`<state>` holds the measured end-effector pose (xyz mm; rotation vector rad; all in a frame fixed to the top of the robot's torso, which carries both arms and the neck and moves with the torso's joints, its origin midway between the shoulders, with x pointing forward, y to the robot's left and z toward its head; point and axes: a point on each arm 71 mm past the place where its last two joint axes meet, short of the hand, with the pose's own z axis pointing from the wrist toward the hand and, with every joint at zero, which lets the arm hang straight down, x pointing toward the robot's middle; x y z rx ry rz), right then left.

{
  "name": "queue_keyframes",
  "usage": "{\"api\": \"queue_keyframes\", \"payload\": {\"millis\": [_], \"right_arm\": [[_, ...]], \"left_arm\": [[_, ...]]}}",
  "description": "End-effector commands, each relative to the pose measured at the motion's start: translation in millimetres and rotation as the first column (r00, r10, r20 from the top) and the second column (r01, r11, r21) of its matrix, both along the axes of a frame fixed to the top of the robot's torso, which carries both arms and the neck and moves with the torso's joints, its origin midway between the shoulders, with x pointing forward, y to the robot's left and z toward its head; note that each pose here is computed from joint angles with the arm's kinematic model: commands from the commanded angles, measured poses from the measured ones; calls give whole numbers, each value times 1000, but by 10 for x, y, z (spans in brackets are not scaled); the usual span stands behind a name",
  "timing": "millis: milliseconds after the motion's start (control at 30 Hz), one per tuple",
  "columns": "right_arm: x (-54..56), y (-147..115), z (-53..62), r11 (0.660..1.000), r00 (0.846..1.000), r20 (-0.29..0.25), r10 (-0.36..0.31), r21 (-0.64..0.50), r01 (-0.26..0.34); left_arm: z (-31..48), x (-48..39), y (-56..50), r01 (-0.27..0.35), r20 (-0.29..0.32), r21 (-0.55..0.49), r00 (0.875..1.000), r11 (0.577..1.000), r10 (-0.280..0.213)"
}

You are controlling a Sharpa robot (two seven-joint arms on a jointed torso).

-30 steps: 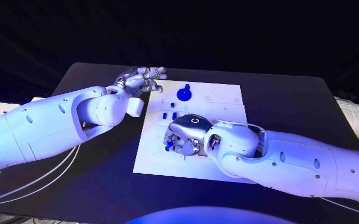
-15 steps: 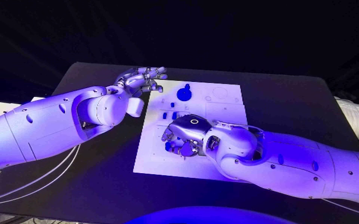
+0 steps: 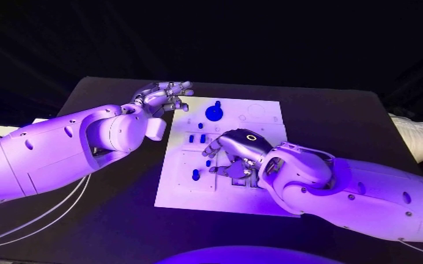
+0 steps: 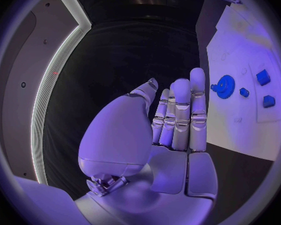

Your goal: Assemble the parts on the task board

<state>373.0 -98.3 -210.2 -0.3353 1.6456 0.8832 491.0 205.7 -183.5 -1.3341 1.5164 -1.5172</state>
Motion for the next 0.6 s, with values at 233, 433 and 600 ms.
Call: {"api": "queue_keyframes", "payload": {"millis": [233,433,600], "right_arm": [[113,-751,198,946,932,-219,-289,86,313],[58,-1090,159,913,879,-264,-397,-17,407],[-7,-1282,98,886,845,-267,-463,-116,449]], "left_arm": [[10,-6,24,9,7,-4,1000,1000,-9],[4,-7,31,9,6,-3,1000,1000,-9],[-16,-11,31,10,1,-1,1000,1000,-10]]}}
